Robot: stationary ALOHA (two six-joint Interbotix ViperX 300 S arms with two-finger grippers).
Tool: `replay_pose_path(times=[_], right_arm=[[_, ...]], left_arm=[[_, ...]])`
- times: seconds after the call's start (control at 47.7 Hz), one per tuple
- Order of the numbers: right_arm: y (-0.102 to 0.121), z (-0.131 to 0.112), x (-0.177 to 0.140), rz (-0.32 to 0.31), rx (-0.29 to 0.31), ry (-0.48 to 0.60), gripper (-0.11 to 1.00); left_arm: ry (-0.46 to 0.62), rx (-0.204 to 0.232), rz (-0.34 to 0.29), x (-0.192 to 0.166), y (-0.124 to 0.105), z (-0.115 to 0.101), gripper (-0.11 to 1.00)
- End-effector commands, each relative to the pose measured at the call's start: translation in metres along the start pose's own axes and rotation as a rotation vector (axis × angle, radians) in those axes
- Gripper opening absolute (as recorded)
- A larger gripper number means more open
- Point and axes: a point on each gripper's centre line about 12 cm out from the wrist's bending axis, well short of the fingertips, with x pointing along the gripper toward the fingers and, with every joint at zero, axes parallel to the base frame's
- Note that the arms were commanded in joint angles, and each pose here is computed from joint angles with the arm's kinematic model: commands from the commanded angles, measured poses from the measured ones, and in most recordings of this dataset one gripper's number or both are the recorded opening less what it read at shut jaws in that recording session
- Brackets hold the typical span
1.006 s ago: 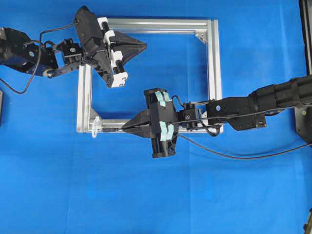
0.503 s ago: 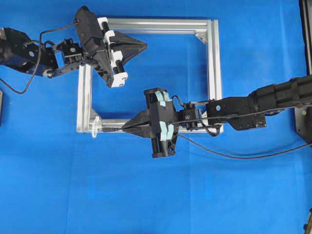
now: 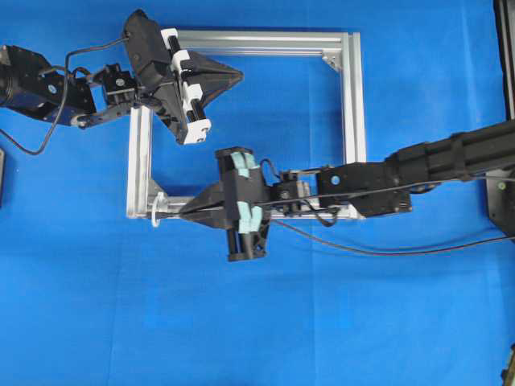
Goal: Insert the wire through the string loop located on the left side.
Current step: 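Push the plug end through the white loop with the right gripper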
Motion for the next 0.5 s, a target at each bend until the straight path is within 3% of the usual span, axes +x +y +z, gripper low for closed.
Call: replay_pose_path(times=[0.0, 0.482], right_arm=[[-0.001, 0.021, 0.008, -0.002, 0.002, -0.046, 0.00], [-0.002, 0.023, 0.022, -0.005, 0.000, -0.037, 0.00]], left_arm=[[-0.044, -0.001, -0.008, -0.002, -0.002, 0.014, 0.00], [-0.044, -0.001, -0.008, -0.002, -0.002, 0.014, 0.00]])
